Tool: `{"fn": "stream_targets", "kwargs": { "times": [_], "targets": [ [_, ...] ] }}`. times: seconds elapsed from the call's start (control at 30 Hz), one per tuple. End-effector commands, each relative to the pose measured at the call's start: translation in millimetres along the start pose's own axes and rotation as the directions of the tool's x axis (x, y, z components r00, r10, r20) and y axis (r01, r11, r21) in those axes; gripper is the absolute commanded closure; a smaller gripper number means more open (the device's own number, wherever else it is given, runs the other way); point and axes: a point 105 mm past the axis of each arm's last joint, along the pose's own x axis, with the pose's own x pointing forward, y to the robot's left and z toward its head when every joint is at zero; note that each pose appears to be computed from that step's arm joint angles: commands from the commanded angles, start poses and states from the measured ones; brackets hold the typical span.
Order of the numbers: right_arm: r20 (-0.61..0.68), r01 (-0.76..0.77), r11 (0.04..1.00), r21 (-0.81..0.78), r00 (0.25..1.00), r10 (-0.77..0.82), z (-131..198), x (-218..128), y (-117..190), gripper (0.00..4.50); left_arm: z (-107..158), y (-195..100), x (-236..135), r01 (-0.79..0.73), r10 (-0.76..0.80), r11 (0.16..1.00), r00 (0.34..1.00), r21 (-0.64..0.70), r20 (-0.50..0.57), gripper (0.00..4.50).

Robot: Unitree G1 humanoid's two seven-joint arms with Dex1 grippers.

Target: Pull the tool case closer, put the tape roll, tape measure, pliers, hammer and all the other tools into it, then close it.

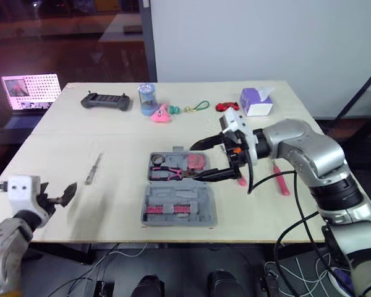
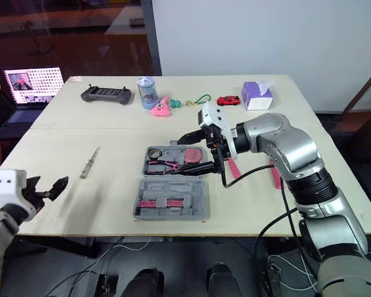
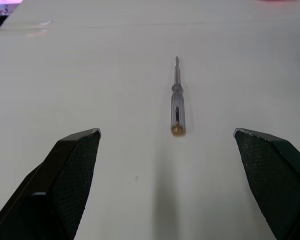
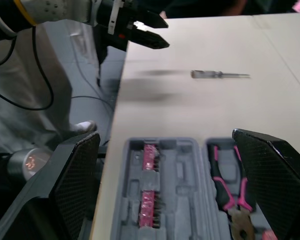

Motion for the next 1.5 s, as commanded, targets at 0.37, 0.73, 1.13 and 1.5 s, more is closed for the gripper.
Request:
{"fn": "stream_targets", "kwargs": {
  "times": [0.37,0.73,1.13,1.5],
  "targets": [
    [-0.035,0.249,0.969,-0.010,0.968,-0.249,-11.8,-37.5,2.3,0.02,2.4,-13.5,102.8,0.061,-0.050,0.995,0.990,0.076,-0.133,0.00],
    [-0.062,0.333,0.943,-0.019,0.941,-0.333,-17.7,-45.8,0.5,0.02,-9.1,-24.3,119.8,0.025,-0.005,0.995,0.978,0.092,-0.210,0.00],
    [-0.101,0.361,0.932,-0.022,0.927,-0.361,-25.6,-47.9,-3.4,0.00,-16.0,-8.7,111.2,-0.016,0.023,0.999,0.969,0.033,-0.246,4.49],
    [-0.113,0.356,0.934,-0.027,0.927,-0.357,-28.9,-43.3,-9.4,0.00,-21.7,-69.7,100.0,0.296,-0.303,0.953,0.906,-0.070,-0.295,4.49]
  ]
}}
